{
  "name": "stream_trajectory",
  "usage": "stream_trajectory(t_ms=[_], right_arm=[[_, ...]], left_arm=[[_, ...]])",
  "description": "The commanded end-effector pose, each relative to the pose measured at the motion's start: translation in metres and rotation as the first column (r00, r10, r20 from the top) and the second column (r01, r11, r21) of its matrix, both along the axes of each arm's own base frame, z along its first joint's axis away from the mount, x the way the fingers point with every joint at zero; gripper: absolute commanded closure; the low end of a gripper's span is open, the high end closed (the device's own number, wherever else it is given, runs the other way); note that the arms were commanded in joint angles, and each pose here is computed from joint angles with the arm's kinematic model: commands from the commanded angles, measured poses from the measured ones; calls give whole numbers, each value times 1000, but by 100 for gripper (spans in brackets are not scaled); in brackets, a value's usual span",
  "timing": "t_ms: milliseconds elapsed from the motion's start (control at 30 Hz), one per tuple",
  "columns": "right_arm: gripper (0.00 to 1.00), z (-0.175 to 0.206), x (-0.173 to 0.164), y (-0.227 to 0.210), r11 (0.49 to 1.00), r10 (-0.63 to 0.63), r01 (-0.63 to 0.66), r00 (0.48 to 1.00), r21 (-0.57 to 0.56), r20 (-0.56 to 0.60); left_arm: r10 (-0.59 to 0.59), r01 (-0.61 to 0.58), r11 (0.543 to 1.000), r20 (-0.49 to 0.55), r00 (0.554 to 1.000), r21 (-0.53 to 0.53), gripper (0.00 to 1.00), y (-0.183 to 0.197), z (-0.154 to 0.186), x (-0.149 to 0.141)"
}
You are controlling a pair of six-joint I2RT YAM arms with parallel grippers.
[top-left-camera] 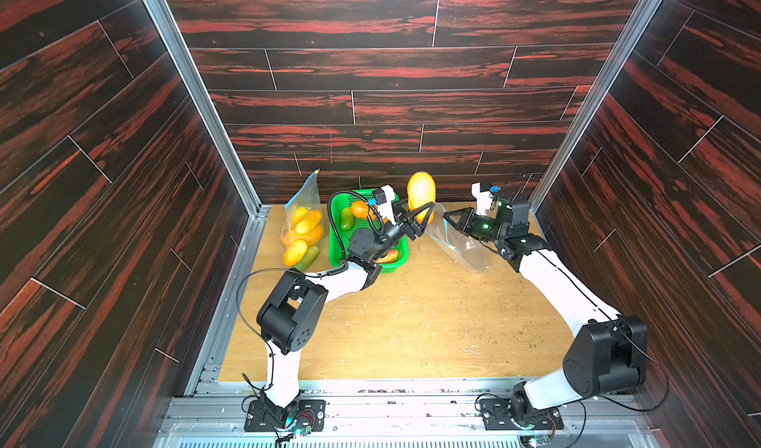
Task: Place the mango in a zip-top bag and seal the zipper
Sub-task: Place the mango in the zipper food storage bag.
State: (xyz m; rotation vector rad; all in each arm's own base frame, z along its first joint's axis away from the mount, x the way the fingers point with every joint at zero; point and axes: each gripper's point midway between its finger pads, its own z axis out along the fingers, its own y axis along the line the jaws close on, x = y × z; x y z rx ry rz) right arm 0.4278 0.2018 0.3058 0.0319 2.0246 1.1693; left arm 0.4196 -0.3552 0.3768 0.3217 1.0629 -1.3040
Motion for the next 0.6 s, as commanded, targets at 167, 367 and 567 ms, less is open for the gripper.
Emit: stream_trajectory(t_ms=[167, 367, 567], right_arm=[[100, 48, -16, 6, 995, 43, -50, 996, 87, 80], [100, 51, -17, 7, 994, 48, -57, 995, 98, 86], [100, 46, -14, 6, 995, 37, -43, 997, 90, 74]], left_arm=[[-21, 21, 1000, 22, 1000, -17, 60, -12, -9, 12], [-6, 6, 1000, -12, 1000, -3, 34, -16, -30, 23], [4, -4, 1000, -15, 1000, 1, 6, -12, -29, 19]])
